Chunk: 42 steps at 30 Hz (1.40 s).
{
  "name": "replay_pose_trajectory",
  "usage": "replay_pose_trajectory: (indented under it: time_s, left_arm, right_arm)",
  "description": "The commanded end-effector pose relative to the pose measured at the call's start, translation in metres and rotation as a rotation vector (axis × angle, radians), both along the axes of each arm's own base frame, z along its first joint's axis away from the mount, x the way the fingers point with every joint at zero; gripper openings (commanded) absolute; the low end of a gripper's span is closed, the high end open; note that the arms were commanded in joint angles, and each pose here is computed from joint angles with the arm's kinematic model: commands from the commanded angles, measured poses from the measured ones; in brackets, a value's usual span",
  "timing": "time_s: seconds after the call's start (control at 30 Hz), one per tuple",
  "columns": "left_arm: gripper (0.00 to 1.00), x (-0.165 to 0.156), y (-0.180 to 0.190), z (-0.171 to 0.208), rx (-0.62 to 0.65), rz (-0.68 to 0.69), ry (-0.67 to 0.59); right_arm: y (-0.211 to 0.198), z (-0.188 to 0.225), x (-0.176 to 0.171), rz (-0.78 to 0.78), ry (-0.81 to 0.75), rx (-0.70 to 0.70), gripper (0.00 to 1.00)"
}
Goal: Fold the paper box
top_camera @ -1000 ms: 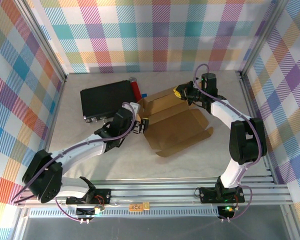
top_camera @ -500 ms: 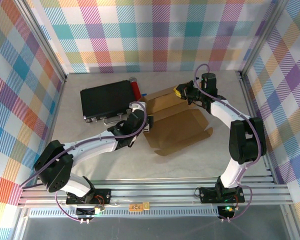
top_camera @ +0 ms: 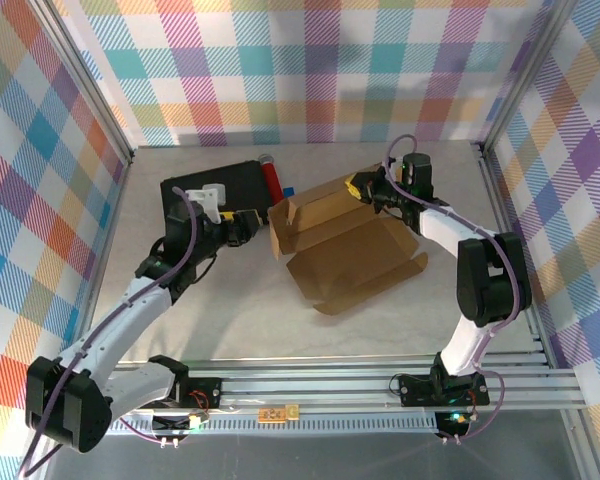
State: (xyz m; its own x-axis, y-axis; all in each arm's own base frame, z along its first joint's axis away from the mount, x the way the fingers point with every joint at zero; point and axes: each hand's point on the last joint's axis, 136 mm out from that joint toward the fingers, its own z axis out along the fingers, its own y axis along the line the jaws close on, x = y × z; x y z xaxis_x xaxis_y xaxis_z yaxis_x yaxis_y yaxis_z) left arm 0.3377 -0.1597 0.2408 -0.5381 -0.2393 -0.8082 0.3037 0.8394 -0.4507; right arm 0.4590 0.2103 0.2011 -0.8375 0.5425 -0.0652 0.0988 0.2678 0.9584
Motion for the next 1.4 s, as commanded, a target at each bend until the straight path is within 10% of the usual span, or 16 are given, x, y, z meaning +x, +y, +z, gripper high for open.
replay_pose_trajectory:
  time_s: [0.0,0.43,1.37]
  left_arm:
    - [0.57,-0.011,-0.012,-0.042,0.074,-0.179,0.089]
    - [0.49,0.007,-0.057,-0.074,0.199,-0.528,-0.108]
    - [0.46,0.025,-0.091,-0.101,0.247,-0.356,-0.111]
  right_arm:
    - [0.009,0.012,0.001,0.044,-0.056,0.016,0.0]
    - [0.013,0.005,0.001,0.087,-0.044,0.009,0.0]
    - [0.015,0.002,-0.012,0.081,-0.059,0.022,0.0]
